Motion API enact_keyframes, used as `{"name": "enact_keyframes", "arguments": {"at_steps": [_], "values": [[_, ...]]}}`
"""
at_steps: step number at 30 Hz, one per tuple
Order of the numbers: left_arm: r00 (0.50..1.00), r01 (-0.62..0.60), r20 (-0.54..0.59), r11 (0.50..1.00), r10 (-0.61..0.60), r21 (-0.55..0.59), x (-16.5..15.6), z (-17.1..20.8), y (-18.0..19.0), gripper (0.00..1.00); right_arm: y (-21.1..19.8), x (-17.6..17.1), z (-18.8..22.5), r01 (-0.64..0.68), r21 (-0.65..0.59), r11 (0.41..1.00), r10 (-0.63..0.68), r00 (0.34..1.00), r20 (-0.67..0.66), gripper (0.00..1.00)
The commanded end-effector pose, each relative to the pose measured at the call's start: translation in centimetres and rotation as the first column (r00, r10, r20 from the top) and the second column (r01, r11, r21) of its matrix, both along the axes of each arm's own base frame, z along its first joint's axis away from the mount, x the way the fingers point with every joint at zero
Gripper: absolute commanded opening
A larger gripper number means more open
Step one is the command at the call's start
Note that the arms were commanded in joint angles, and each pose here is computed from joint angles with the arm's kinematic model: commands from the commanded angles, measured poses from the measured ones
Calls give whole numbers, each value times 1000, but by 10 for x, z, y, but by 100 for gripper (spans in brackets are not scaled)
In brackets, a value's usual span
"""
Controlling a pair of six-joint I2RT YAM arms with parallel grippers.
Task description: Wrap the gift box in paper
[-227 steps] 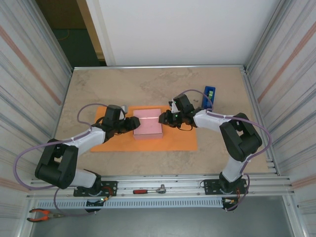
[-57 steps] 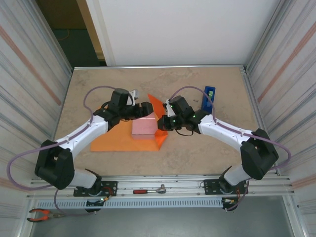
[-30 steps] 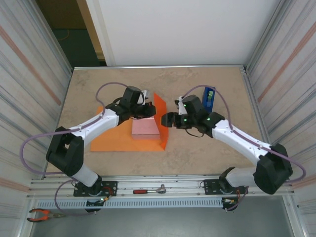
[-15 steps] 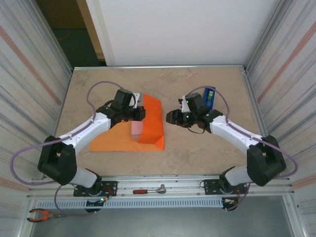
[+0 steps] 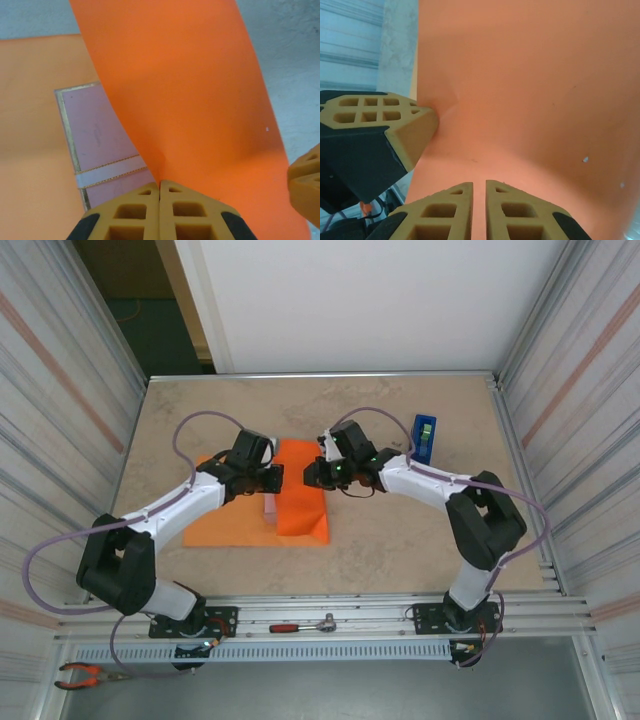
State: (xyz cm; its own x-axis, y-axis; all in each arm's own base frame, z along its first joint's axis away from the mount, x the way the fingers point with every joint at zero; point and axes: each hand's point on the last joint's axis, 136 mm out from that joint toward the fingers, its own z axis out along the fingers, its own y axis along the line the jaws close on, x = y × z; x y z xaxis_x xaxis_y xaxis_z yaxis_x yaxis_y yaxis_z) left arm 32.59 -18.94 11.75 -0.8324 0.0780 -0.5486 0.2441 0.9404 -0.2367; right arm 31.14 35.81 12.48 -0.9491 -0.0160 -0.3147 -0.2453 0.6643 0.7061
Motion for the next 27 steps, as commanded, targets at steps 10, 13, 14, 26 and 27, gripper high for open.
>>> {"name": "enact_keyframes", "arguments": {"at_steps": [10,13,14,26,27], "values": [[992,-130,9,990,130,51,1,3,30,44,9,-4,-47,5,-52,999,-10,997,-81,7],[984,-180,-6,983,181,21,4,1,41,70,6,-6,-52,11,-63,998,-16,996,-85,7],[982,-187,-22,982,187,1,4,-1,41,74,6,-7,-52,10,-63,998,-15,996,-85,7],[975,-184,-159,967,157,-178,0,-30,16,90,3,-9,-57,13,-66,998,-19,996,-91,6],[974,-184,-163,967,156,-177,-2,-33,15,89,3,-9,-56,14,-65,998,-20,996,-91,6]]}}
